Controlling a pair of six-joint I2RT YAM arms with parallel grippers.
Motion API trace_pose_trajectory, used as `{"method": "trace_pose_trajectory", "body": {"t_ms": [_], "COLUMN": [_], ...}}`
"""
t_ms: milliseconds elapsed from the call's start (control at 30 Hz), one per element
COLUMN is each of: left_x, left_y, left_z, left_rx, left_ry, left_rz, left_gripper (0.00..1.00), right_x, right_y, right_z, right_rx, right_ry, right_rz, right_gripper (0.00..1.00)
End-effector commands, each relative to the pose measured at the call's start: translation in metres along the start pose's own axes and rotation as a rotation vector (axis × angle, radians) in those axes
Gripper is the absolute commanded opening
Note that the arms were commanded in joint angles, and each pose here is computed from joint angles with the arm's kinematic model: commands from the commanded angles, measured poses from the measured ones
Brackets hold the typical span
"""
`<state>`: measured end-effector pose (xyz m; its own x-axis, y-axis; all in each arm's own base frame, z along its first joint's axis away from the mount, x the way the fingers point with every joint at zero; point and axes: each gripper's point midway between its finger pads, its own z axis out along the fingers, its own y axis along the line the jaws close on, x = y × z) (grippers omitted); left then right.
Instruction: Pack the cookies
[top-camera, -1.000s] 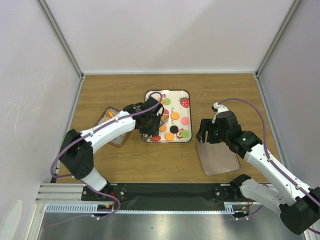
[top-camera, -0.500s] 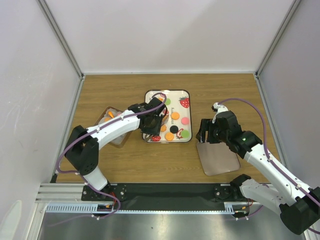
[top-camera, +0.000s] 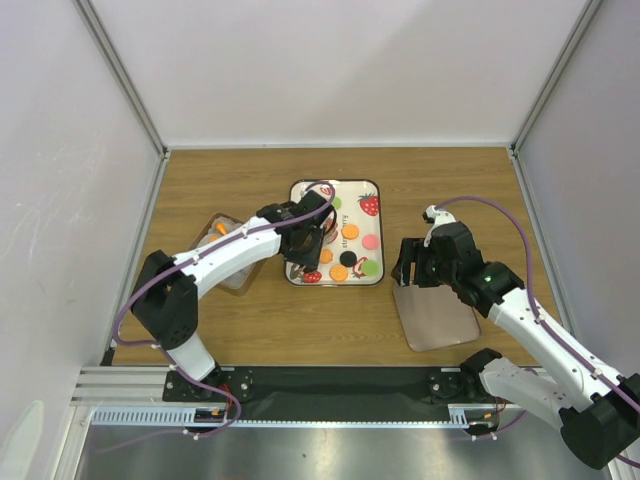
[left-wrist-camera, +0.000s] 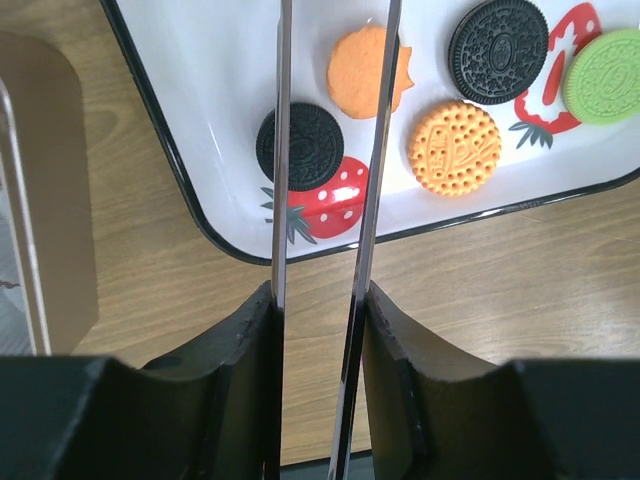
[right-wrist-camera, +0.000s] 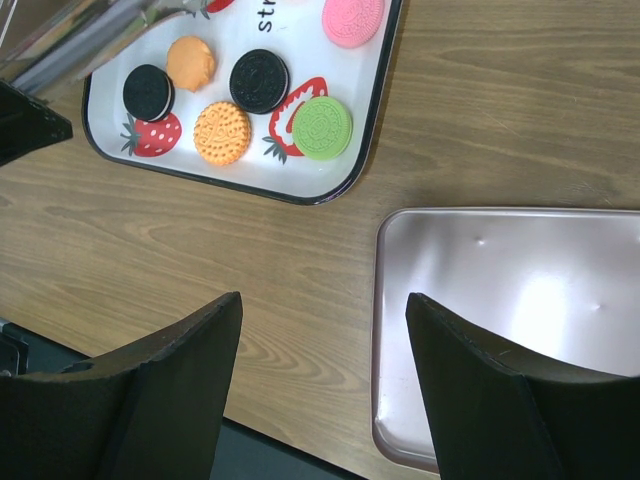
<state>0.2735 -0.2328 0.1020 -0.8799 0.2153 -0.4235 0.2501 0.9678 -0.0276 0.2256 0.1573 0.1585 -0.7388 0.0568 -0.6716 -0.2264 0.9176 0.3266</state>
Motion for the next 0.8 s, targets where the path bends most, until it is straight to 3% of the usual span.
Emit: {"method": "trace_pose_trajectory", "body": {"t_ms": [0, 333, 500, 767], "left_x": [-0.030, -0.026, 0.008, 0.074], "left_y": [-0.003, 0.036, 0.083, 0.133], "left_z": [-0.029, -0.096, -0.128, -0.135], "left_rx": [0.007, -0.043, -0.071, -0.147], "left_ry": [-0.107, -0.205, -0.229, -0.161], "left_rz": [0.011, -0.062, -0.168, -0.278], "left_gripper": [0.38, 0.38, 0.38, 0.38], "right_x": [-0.003, -0.002, 0.000, 0.003], "right_y": [0.001, 0.001, 0.002, 0.002], "right_z": [-0.001, 0.000, 0.003, 0.006], "right_rx": [-0.001, 0.000, -0.004, -0.006], "right_ry": [-0.022, -0.014, 0.000, 0.018], "right_rz": [0.001, -0.002, -0.005, -0.003], "right_gripper": [0.73, 0.73, 0.73, 0.73]}}
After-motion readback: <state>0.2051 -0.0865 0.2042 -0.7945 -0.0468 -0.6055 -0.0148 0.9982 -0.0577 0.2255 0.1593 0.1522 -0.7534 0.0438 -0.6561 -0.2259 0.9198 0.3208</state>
